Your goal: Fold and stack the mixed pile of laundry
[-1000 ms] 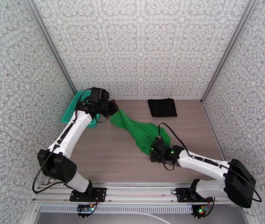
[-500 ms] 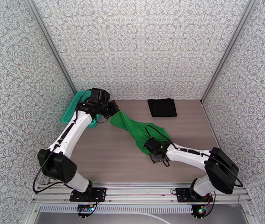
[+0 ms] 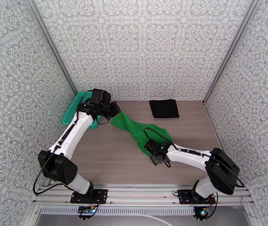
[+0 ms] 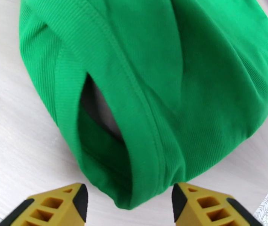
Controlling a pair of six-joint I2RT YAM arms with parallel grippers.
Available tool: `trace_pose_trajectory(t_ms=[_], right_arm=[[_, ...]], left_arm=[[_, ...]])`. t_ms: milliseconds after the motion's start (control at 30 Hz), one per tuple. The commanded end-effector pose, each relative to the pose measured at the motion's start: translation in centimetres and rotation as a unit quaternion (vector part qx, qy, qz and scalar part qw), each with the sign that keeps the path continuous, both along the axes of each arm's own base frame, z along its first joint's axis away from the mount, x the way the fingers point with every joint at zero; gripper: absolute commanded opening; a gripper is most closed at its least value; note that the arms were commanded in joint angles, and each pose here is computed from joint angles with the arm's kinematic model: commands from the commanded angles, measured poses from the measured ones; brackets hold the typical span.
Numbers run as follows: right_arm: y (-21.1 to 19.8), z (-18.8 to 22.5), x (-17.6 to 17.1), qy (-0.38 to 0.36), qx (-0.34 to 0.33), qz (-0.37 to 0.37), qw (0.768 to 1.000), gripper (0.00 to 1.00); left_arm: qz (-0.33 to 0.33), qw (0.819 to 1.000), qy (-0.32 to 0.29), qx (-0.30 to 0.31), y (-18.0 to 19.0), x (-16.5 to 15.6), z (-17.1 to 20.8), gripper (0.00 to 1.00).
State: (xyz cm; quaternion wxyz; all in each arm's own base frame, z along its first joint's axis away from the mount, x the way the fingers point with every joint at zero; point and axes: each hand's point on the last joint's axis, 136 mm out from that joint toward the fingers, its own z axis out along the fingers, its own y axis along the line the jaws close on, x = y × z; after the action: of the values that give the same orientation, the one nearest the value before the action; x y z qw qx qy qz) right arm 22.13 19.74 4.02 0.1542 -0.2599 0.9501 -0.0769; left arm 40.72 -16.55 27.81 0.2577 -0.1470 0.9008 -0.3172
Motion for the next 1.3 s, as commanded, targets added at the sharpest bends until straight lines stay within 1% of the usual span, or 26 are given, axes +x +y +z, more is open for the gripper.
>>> trace_pose_trajectory(t_ms=[0, 167, 300, 533, 600, 733, 767, 800, 900, 933, 1000, 1067, 1167, 1267], right_arm=[[0.7, -0.2, 0.3, 0.001, -0.015, 0.015, 1.000, 0.61], [1.0, -0.7, 0.8, 0.001, -0.028, 0.014, 1.000, 0.60], [0.5, -1.0, 1.0, 0.000, -0.047, 0.003, 0.999, 0.55], [-0.3, -0.7, 1.2, -0.012, -0.064, -0.015, 0.998, 0.32], [-0.4, -0.7, 1.2, -0.013, -0.065, -0.017, 0.998, 0.24], [-0.7, 0.0, 1.2, -0.021, -0.066, -0.022, 0.997, 0.03], [-0.9, 0.4, 1.2, -0.026, -0.068, -0.024, 0.997, 0.00], [-1.1, 1.0, 1.3, -0.033, -0.069, -0.025, 0.997, 0.00], [-2.2, 4.6, 1.8, -0.074, -0.070, -0.032, 0.994, 0.00], [-2.7, 6.4, 2.1, -0.095, -0.069, -0.034, 0.993, 0.00], [-3.8, 10.6, 2.5, -0.141, -0.061, -0.039, 0.987, 0.00], [-5.2, 15.9, 3.0, -0.200, -0.043, -0.050, 0.978, 0.00], [-7.4, 24.0, 2.6, -0.284, 0.010, -0.066, 0.957, 0.00], [-9.7, 31.8, 1.2, -0.359, 0.087, -0.075, 0.926, 0.00]], left_arm=[[-0.004, 1.000, -0.013, -0.002, 0.2, 0.4, 0.4, 0.00], [-0.005, 1.000, -0.010, -0.003, 0.2, 0.4, 0.3, 0.00], [-0.004, 1.000, -0.009, -0.002, 0.2, 0.5, 0.1, 0.00], [-0.004, 1.000, -0.007, -0.002, 0.3, 0.4, 0.0, 0.00], [-0.005, 1.000, -0.010, -0.002, 0.3, 0.4, 0.1, 0.00], [-0.003, 1.000, -0.008, -0.001, 0.4, 0.4, 0.1, 0.00], [-0.003, 1.000, -0.007, 0.000, 0.6, 0.3, 0.0, 0.00], [-0.002, 1.000, -0.007, 0.001, 0.8, 0.3, 0.1, 0.00], [0.013, 1.000, -0.012, 0.002, 2.4, -0.2, 0.7, 0.00], [0.021, 1.000, -0.017, 0.002, 3.2, -0.5, 1.2, 0.00], [0.034, 0.999, -0.031, 0.005, 4.8, -1.2, 2.8, 0.00], [0.040, 0.998, -0.050, 0.008, 6.0, -2.4, 4.9, 0.00], [0.028, 0.996, -0.085, 0.015, 6.7, -5.0, 8.7, 0.00], [0.011, 0.992, -0.125, 0.017, 6.9, -8.1, 12.6, 0.00]])
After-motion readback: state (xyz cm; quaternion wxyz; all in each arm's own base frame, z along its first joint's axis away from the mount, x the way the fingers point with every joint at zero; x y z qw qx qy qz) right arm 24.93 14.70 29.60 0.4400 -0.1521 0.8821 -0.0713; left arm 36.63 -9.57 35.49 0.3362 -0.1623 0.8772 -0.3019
